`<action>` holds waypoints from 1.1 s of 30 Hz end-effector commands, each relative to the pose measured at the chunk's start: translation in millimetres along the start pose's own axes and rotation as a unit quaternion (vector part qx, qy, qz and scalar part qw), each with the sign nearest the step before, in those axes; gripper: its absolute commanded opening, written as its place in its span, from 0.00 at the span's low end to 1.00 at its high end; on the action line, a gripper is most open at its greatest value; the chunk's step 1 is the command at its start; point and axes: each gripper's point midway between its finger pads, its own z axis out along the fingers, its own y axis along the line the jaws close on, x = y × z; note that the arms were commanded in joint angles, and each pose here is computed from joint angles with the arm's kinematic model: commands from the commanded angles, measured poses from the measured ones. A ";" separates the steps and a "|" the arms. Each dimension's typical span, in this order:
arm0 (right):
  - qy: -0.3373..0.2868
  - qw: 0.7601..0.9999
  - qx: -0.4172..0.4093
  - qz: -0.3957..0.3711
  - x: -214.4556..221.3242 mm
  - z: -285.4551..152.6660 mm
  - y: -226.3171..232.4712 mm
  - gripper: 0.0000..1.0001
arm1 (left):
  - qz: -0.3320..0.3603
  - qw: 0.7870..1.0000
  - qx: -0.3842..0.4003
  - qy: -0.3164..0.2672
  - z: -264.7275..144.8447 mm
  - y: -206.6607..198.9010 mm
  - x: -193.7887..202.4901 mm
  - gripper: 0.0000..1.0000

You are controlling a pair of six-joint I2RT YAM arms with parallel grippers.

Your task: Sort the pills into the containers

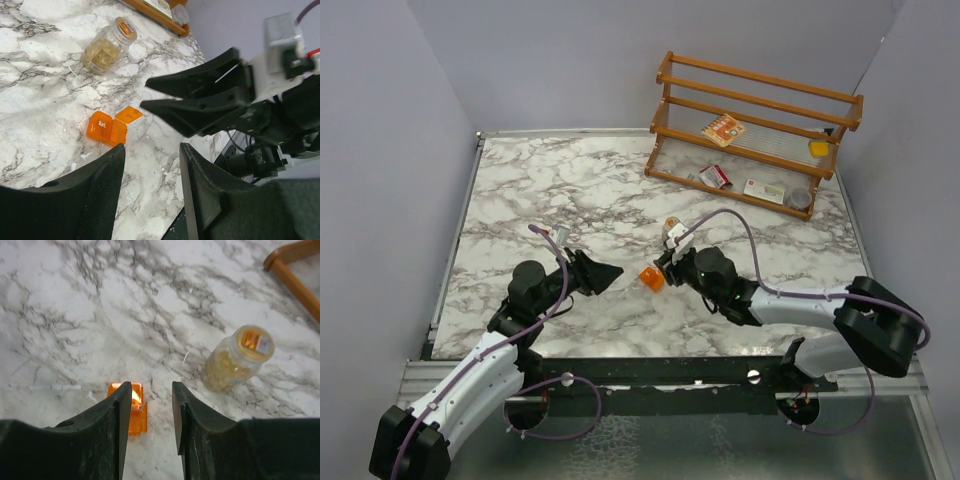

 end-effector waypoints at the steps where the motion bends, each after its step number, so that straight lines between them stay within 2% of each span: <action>1: -0.073 0.996 0.046 -0.010 -69.6 -11.5 -22.9 0.39 | 0.009 1.000 -0.003 -0.007 0.8 -0.1 -4.2 0.50; 6: -0.045 0.984 0.169 -0.031 -83.9 -3.3 -69.2 0.53 | 0.013 1.000 -0.002 -0.004 3.4 1.7 -2.8 0.51; 11: -0.020 0.986 0.163 0.042 -71.4 16.2 -109.1 0.55 | 0.028 1.000 -0.003 -0.009 6.5 2.3 -7.2 0.51; 13: -0.021 0.985 0.167 0.047 -70.8 18.8 -119.1 0.55 | 0.036 0.999 -0.008 -0.010 8.0 4.4 -8.8 0.52; 19: -0.010 0.990 0.134 0.043 -68.3 36.6 -113.0 0.58 | 0.046 0.999 -0.013 -0.017 13.9 9.6 -12.0 0.52; 21: -0.013 0.992 0.118 0.046 -67.8 41.3 -107.2 0.61 | 0.051 0.998 -0.016 -0.023 14.9 11.7 -13.9 0.69; 22: -0.014 0.993 0.110 0.047 -67.1 43.0 -104.1 0.61 | 0.052 0.998 -0.019 -0.026 15.2 12.7 -15.0 0.72; 29: -0.009 0.994 0.086 0.066 -55.8 46.5 -92.8 0.61 | 0.059 0.997 -0.035 -0.039 17.4 20.3 -19.5 0.72; 33: 0.004 0.994 0.078 0.070 -43.9 47.6 -88.4 0.52 | 0.059 0.997 -0.033 -0.037 19.5 20.6 -18.9 0.72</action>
